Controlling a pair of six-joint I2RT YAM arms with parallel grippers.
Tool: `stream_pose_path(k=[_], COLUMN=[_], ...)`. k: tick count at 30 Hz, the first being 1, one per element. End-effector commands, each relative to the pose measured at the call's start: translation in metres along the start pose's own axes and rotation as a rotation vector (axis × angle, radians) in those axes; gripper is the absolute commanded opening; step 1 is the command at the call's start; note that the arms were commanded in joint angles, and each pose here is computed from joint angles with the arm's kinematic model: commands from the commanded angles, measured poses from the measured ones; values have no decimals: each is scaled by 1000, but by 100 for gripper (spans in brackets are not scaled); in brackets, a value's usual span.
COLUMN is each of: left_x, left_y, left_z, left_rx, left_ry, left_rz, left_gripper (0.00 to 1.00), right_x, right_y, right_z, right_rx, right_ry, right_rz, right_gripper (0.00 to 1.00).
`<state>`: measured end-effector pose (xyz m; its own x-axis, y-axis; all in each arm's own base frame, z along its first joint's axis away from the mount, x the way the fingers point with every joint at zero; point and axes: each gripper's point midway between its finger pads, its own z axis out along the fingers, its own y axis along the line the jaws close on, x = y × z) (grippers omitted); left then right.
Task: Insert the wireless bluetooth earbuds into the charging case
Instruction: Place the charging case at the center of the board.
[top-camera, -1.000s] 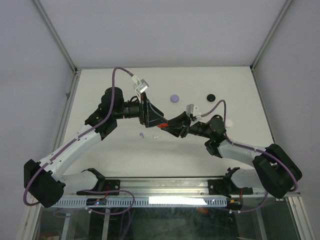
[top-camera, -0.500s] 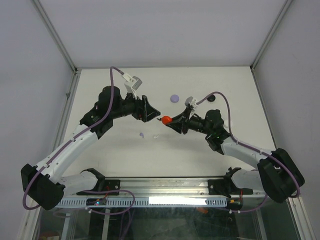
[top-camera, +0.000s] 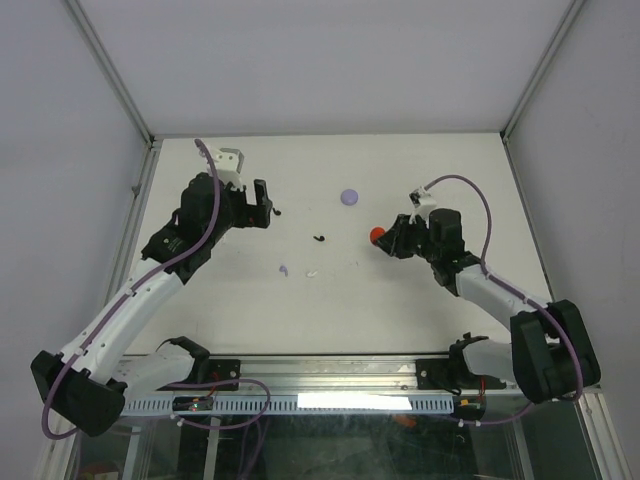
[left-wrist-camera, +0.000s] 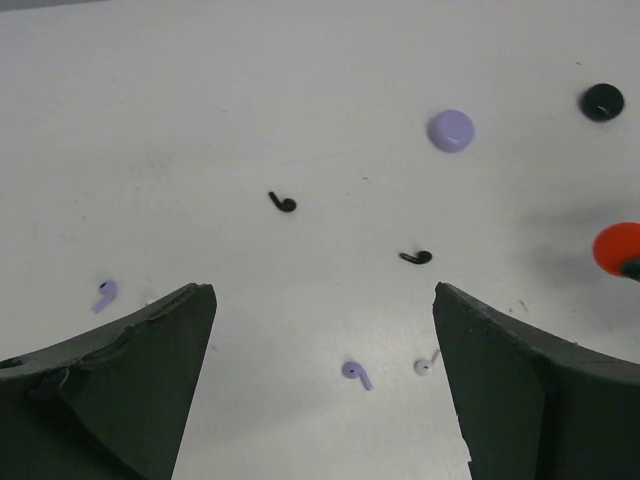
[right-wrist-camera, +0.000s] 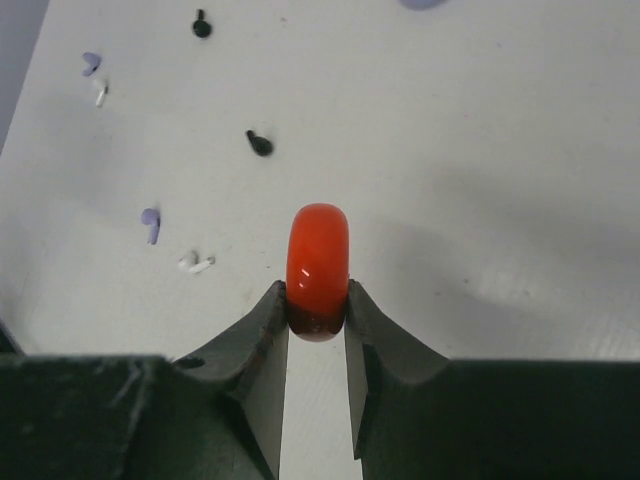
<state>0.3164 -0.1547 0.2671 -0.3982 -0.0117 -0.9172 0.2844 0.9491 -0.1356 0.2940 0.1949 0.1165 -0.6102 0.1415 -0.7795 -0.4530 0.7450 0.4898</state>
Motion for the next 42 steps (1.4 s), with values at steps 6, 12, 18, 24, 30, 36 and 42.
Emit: stream_pose_path(k=[6, 12, 18, 24, 30, 36, 42], left_x=[-2, -3, -5, -6, -8, -9, -11], left_y=[79, 100, 103, 112, 109, 99, 93], left_z=[-15, -22, -19, -25, -27, -26, -27], left_rx=[-296, -365, -347, -389, -369, -311, -275], left_ry=[-109, -145, -145, -167, -186, -185, -190], left_rz=[-38, -103, -143, -156, -161, -153, -148], left_gripper=[99, 99, 99, 99, 99, 99, 99], right_x=[2, 18, 33, 24, -7, -28, -51], right_y=[-52, -79, -103, -115, -112, -132, -169], right_z=[12, 23, 24, 7, -12, -51, -95], right_rx=[76, 98, 163, 276, 342, 552, 801], right_ry=[109, 182, 222, 228, 187, 139, 12], right_rz=[259, 359, 404, 360, 289, 176, 183], right_gripper=[0, 5, 19, 44, 53, 69, 82])
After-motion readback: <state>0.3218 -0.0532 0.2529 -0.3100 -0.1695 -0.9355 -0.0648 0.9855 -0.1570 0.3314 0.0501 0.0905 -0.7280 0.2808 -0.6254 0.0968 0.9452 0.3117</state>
